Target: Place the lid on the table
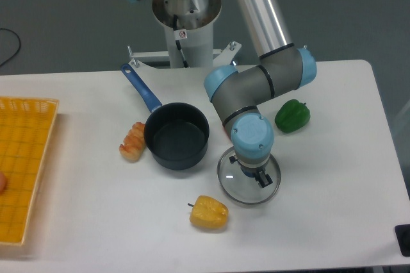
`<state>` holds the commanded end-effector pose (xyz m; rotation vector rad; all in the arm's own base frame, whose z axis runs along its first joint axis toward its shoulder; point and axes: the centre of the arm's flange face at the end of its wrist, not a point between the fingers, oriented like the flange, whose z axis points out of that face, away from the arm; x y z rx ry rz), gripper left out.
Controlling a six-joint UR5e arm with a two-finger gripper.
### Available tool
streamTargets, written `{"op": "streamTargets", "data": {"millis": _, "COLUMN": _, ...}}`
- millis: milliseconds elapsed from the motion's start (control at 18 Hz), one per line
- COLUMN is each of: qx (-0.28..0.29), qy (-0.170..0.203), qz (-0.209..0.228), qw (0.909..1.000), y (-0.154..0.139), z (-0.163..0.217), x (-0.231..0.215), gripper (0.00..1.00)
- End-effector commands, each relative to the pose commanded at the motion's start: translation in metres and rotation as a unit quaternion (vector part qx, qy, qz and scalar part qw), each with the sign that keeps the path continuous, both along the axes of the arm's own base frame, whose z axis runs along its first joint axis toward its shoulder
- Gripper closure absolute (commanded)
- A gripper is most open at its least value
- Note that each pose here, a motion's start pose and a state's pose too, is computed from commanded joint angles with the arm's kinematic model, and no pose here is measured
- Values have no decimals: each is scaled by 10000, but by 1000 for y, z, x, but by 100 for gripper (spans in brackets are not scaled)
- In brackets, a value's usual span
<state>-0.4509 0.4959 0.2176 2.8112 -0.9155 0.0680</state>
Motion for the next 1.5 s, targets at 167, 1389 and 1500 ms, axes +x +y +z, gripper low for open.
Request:
{"op": "streamTargets", "data": {"millis": 167, "qx": -1, "qy": 11, "qz": -8, "qw": 10000, "y": 1, "z": -2, "x": 0, "gripper": 37}}
{"op": "streamTargets", "data": {"millis": 1389, "qx": 274, "qy": 308, "qz": -152, "qw": 9990, "y": 15, "z": 37, "x": 11, "gripper": 0}}
{"op": "streamTargets", "data": {"millis": 1500, "qx": 289, "qy": 335, "qz": -198, "qw": 9988, "y": 18, "z": 42, "x": 17, "gripper": 0}}
